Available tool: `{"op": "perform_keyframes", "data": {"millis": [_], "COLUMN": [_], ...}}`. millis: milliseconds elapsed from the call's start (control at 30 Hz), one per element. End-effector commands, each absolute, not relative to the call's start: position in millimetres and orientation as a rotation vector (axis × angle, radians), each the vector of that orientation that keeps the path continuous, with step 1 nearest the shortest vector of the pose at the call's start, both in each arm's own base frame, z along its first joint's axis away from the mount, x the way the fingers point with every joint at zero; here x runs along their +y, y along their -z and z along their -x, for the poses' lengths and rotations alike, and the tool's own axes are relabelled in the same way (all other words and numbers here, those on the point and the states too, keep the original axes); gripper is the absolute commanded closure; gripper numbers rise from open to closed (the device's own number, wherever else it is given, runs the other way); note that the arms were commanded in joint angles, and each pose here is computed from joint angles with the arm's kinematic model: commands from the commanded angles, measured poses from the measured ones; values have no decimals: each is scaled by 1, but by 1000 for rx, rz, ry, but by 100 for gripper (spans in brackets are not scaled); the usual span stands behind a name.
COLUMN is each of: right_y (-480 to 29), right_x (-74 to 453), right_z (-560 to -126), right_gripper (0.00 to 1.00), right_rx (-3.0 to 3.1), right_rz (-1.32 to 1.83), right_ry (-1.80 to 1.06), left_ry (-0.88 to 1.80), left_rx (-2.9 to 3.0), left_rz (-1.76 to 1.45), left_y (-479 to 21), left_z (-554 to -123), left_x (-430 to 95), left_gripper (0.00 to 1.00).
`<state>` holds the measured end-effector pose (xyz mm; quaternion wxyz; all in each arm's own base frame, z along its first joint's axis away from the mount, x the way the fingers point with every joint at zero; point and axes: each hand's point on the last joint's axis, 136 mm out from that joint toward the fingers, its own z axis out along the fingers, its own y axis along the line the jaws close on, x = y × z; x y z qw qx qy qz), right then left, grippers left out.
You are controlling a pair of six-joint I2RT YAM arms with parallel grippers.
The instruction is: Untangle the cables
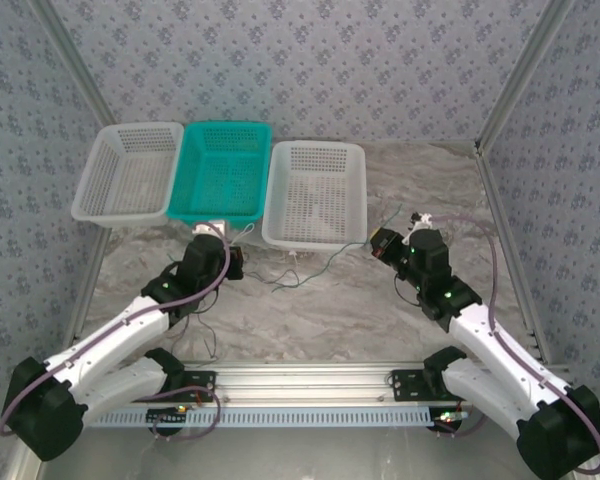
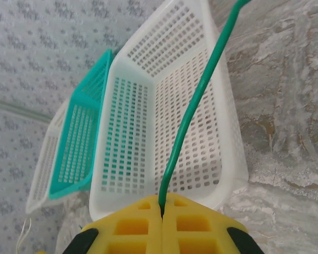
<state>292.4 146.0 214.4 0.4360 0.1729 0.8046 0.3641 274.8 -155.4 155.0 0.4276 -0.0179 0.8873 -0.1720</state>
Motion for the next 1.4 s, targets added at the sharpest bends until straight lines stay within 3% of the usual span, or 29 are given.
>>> {"op": "perform_keyframes", "data": {"millis": [0, 133, 333, 467, 700, 767, 1000, 1100, 1367], "right_y": [-288, -358, -448, -485, -485, -483, -410, -355, -204], "right_x": [168, 174, 181, 184, 201, 205, 226, 247, 292], "right_z": [-288, -275, -278, -300, -339, -346, -409, -432, -468], "right_gripper": [100, 100, 100, 100, 100, 100, 100, 100, 100], "right_rx": [1900, 1796, 1611, 1501, 1541, 1518, 1725, 1873, 2411], "right_rz": [-161, -1, 157, 200, 262, 275, 239, 186, 22], "right_ry": [-982, -976, -925, -837, -742, -738, -752, -850, -1008], "left_ry": [312, 205, 307, 379, 429, 456, 507, 451, 428], "left_rx": [2271, 2317, 2301, 2247, 2181, 2173, 2156, 2158, 2180], "left_rz": [180, 421, 447, 414, 354, 332, 366, 422, 500], "left_y": [-143, -120, -120, -139, -167, -168, -171, -175, -170], "left_z": [-276, -276, -281, -282, -270, -268, -268, -266, -262], "left_x": [-132, -96, -102, -108, -105, -107, -111, -98, -85], "left_gripper": [74, 54, 32, 25, 24, 19, 13, 1, 0]}}
